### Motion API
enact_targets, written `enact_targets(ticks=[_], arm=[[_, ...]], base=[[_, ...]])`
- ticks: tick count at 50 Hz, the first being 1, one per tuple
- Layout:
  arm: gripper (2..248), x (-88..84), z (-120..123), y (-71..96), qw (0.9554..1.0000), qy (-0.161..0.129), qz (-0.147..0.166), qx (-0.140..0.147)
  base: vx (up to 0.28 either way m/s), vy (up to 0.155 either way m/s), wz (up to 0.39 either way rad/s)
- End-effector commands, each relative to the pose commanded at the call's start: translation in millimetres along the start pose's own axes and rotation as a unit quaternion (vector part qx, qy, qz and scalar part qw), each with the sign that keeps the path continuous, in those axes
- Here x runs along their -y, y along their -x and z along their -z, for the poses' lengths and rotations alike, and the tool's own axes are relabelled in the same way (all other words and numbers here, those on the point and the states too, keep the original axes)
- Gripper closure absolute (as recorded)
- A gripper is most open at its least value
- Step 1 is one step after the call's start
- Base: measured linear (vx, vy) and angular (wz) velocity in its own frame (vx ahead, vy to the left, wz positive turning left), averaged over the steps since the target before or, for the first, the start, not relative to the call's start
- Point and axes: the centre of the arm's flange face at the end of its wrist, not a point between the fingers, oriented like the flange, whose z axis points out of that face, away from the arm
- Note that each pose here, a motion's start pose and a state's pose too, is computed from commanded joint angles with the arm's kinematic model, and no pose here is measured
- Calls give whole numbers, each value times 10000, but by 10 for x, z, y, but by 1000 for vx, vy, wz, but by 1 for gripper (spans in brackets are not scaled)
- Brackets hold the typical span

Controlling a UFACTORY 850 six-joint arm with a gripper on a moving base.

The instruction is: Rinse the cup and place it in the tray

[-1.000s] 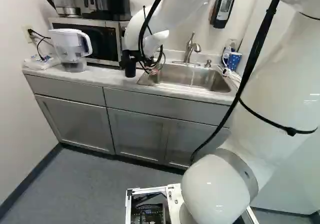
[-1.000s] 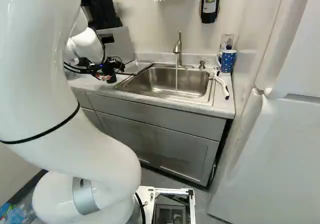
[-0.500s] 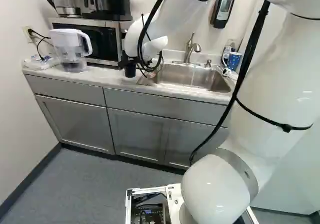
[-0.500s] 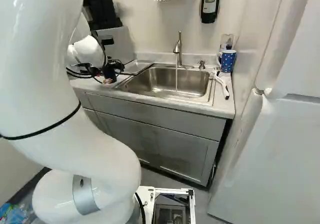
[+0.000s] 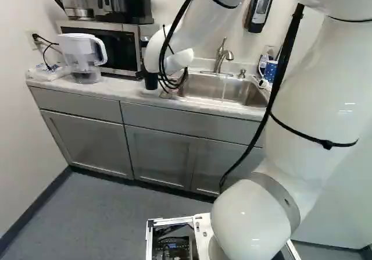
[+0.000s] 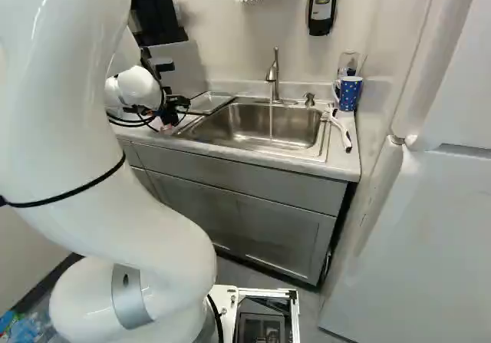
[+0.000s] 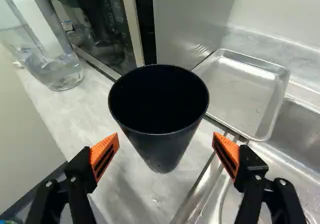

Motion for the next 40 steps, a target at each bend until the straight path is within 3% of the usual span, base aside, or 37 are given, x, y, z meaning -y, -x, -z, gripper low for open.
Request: enact_targets(ticks=[40], arm=[[3,58,-104,222,9972,-52,23,-744]], base=[[0,0,0]])
